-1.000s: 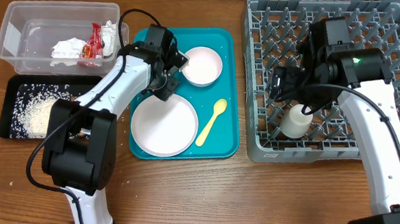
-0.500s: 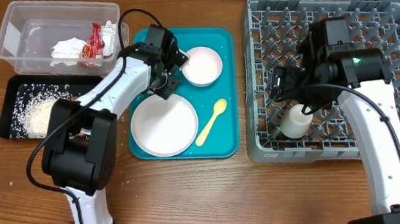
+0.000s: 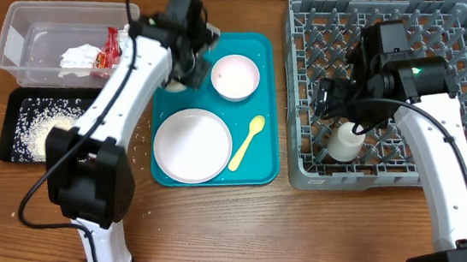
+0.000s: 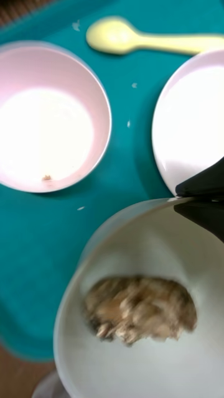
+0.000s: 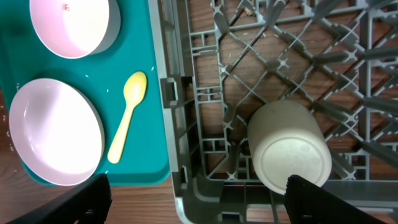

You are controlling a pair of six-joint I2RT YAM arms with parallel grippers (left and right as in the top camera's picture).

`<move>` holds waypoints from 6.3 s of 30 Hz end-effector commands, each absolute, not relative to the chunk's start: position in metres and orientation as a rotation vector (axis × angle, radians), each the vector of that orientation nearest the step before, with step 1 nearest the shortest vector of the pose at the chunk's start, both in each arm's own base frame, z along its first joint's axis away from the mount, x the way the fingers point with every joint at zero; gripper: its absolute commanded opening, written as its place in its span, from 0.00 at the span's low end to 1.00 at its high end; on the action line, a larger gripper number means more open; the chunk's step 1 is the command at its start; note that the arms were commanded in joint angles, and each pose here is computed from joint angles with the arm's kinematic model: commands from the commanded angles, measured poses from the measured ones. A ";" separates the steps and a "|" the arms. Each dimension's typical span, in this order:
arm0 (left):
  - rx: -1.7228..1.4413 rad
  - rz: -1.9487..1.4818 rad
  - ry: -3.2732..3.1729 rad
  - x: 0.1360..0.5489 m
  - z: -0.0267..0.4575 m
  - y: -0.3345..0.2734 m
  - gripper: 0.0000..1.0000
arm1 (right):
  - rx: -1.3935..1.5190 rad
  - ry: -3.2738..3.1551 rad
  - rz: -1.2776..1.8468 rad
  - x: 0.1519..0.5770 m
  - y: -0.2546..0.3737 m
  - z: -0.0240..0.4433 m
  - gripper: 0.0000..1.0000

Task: Sort waste into correct bins and load items into the dishwasher
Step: 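Grasp the small bowl with food using the left gripper, then carry the small bowl left and tip the food onto the black tray, then return the small bowl to the teal tray and release it, then reach the right gripper to the white bowl and grasp its rim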

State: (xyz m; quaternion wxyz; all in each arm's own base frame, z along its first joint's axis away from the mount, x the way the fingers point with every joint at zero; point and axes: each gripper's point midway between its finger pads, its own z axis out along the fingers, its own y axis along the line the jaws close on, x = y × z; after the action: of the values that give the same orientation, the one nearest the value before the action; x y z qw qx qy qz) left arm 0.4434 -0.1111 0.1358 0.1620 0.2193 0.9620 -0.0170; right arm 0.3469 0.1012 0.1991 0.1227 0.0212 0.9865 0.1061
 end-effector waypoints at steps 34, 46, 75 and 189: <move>-0.015 -1.192 2.160 0.331 0.274 0.070 0.04 | 0.055 2.839 0.328 0.350 0.103 0.211 0.91; -0.357 -1.303 1.686 0.315 0.219 0.135 0.04 | 0.055 2.838 0.328 0.350 0.103 0.211 0.91; -0.500 -1.424 1.691 0.332 0.188 0.155 0.04 | 0.056 2.837 0.328 0.350 0.103 0.211 0.91; -0.121 -0.257 2.862 0.414 0.222 -0.007 0.81 | -0.130 3.009 0.544 0.326 0.341 0.052 0.34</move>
State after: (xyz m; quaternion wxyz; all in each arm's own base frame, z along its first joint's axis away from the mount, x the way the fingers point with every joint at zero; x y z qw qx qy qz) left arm 0.4131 -0.0045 0.2209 0.1304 -0.0519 0.9865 -0.0840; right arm 0.3235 0.3409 0.0559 0.0343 -0.0529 0.9805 0.1860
